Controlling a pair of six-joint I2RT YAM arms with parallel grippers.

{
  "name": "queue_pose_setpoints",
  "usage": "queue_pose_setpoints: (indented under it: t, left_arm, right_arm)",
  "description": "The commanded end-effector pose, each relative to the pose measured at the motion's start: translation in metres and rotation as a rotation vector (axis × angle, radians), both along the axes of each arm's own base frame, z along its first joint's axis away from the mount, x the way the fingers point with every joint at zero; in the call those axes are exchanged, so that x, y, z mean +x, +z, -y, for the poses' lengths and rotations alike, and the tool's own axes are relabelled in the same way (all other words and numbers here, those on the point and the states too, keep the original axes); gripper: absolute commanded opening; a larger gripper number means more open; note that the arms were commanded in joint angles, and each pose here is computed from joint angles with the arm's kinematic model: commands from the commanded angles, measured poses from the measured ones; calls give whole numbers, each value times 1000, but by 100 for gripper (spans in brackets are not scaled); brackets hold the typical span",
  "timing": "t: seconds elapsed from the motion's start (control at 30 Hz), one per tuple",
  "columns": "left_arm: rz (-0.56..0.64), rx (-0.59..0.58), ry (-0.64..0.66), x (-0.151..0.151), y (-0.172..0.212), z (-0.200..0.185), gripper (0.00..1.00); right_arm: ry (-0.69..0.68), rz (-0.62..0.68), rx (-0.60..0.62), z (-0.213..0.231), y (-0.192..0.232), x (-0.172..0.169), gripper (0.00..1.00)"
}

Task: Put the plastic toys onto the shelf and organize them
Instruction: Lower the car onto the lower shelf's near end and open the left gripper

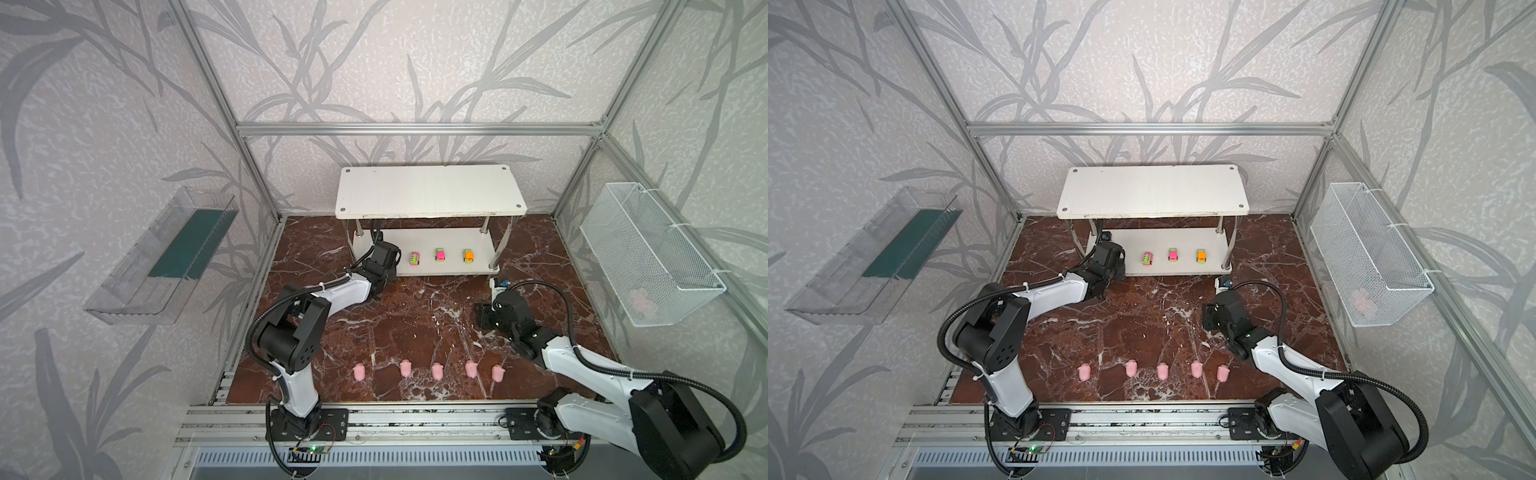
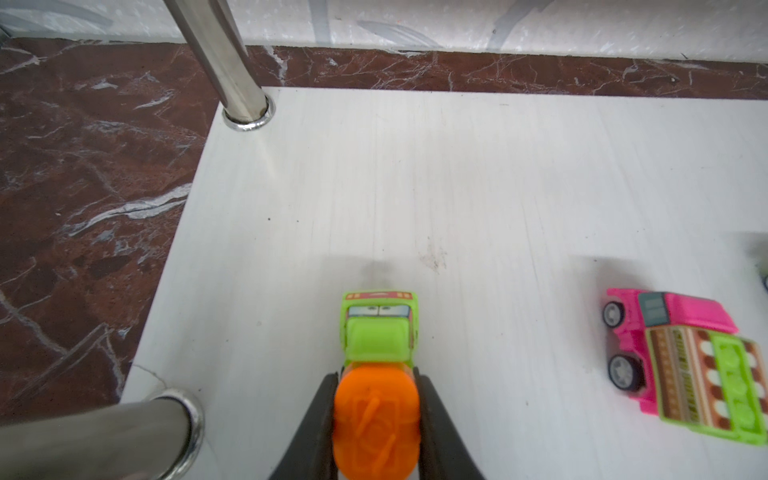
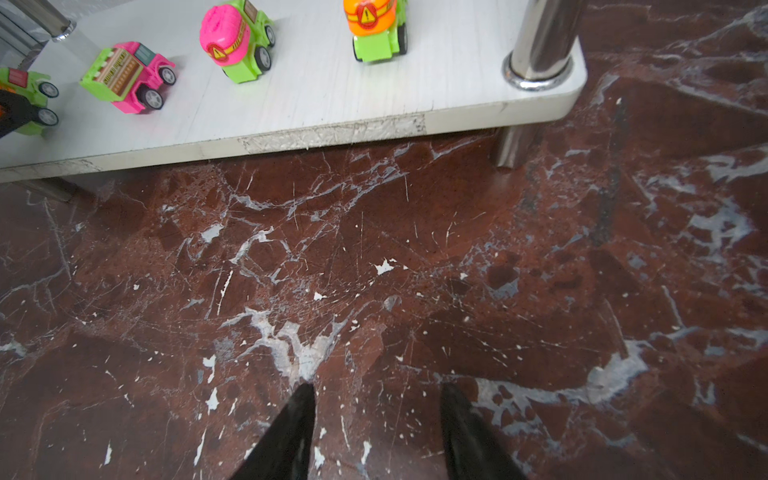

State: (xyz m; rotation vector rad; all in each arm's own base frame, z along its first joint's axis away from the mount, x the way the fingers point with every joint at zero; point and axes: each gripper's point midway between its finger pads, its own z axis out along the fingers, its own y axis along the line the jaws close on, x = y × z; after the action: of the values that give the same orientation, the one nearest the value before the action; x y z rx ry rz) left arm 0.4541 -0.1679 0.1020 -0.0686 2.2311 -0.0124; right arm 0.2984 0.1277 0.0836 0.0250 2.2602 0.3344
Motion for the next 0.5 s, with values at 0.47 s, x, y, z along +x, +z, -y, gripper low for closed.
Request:
queue_pose_setpoints:
  t: [0.47]
  left_arm:
    - [12,2,9,10,4,-4,38]
  right_arm:
    - [-9,-4,-21,3,-4,2,50]
